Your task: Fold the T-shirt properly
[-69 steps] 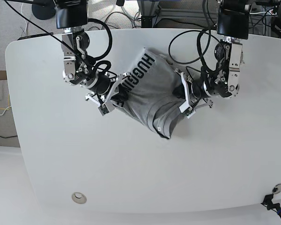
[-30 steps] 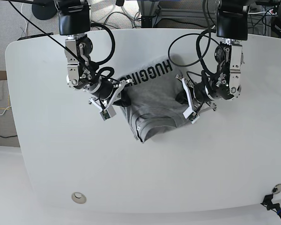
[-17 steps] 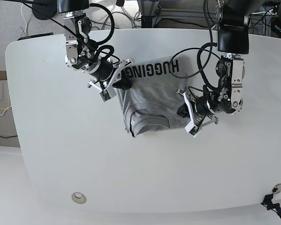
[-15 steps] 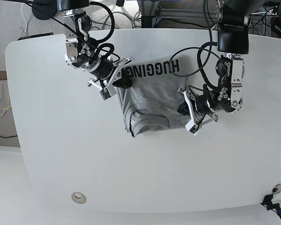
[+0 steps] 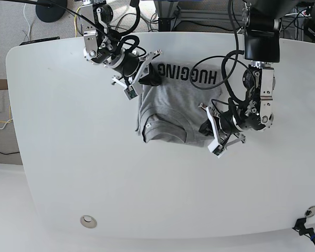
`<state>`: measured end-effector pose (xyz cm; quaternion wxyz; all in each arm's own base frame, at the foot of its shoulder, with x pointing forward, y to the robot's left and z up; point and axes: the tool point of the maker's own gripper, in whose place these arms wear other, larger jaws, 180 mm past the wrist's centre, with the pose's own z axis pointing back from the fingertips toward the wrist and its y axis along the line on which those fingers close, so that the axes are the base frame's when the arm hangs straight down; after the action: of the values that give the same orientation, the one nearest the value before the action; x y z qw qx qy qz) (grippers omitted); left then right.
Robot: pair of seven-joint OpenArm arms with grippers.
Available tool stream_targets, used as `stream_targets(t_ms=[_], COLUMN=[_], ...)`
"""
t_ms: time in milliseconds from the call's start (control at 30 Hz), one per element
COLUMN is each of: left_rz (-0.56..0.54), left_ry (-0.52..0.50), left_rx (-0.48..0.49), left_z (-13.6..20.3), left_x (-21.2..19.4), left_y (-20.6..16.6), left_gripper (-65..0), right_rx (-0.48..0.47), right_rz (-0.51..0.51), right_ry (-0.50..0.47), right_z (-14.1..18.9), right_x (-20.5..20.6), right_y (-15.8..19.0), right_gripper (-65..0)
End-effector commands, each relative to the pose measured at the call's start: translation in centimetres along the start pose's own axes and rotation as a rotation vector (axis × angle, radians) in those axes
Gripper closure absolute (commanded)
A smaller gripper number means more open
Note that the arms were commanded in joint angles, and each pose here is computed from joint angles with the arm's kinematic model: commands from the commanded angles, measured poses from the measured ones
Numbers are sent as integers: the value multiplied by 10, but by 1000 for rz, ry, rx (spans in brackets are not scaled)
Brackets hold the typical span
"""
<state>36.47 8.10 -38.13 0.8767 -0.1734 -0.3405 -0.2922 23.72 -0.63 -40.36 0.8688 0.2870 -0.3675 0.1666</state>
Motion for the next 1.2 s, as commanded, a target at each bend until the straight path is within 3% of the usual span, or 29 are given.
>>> stream_targets(t_ms=[0,133,300,500,600,700,867,1167], left_rz=[-67,-125,-177,-101,-33,-8,33,206], left_ry=[-75,-76,-72,-59,-143,-261,-363,-286], left_rx=[46,82,143,287,332,319,273,205], left_z=[22,43,83,141,157,166,179,204], left_x=[26,16,-8,-50,-59,-63,-80,-152], left_y=[14,11,4,15,17,3,-27,-91], left_gripper=[0,0,0,0,0,0,0,0], right_rx=[-5,-49,-168,-233,-292,-362,-424,-441], right_rz=[55,134,142,137,123,162,124,-15], right_ry=[-78,-93,-182,-314,-380,-390,-418,-281], right_z=[3,15,52,95,120,143,173,204], right_x=[32,51,69,62,54,39,12,-60], right_y=[-8,-31,-68,-77,-86,-90,-84,-41], right_gripper=[0,0,0,0,0,0,0,0])
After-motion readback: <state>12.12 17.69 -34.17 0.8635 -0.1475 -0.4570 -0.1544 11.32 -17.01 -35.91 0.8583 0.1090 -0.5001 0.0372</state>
